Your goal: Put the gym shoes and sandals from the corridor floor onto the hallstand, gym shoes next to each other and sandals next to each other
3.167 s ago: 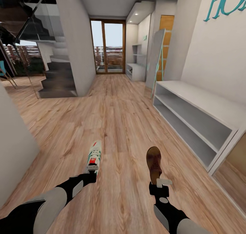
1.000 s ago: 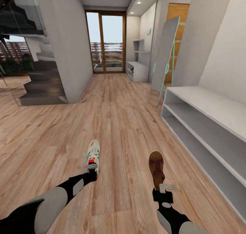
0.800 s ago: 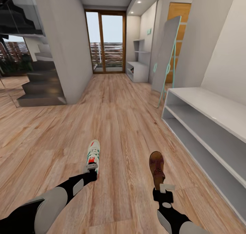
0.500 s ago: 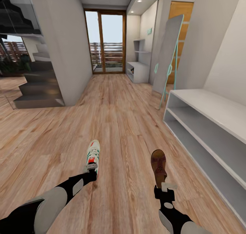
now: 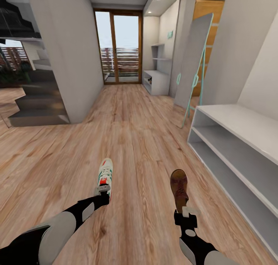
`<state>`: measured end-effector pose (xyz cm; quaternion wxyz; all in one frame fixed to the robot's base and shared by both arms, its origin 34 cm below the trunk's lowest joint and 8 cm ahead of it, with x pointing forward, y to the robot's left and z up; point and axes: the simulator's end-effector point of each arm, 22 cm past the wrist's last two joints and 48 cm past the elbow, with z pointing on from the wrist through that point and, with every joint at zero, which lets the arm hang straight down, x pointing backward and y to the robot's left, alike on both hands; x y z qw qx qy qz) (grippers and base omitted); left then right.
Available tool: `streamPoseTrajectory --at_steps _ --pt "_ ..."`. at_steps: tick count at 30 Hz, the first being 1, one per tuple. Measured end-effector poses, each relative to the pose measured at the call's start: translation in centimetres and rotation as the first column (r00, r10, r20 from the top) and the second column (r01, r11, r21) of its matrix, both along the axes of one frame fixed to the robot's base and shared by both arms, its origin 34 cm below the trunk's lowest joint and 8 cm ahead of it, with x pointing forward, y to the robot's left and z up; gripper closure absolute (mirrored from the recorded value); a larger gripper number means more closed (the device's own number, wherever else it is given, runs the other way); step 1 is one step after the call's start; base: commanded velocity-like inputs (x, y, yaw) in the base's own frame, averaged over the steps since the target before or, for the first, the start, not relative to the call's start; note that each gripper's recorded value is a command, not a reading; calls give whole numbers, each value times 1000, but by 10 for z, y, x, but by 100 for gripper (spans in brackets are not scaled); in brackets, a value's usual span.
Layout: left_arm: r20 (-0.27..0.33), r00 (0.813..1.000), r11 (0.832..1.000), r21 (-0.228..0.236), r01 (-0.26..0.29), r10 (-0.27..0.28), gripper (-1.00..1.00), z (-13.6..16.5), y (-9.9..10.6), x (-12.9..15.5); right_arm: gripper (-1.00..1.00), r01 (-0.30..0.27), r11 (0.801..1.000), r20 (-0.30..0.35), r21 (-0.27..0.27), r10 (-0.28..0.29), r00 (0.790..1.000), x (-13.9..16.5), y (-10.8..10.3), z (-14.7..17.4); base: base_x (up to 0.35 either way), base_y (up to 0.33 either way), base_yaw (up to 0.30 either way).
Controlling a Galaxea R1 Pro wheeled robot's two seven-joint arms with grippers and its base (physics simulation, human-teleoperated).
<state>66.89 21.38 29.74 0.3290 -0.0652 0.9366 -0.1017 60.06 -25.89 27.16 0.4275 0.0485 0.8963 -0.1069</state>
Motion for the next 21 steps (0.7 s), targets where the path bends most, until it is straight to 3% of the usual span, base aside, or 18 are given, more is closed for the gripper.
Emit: streamPoseTrajectory --at_steps 21 --pt "0 1000 1000 -3 -4 4 100 0 0 0 100 2 1000 -29 -11 -2 1000 -10 -4 -8 350 0 0"
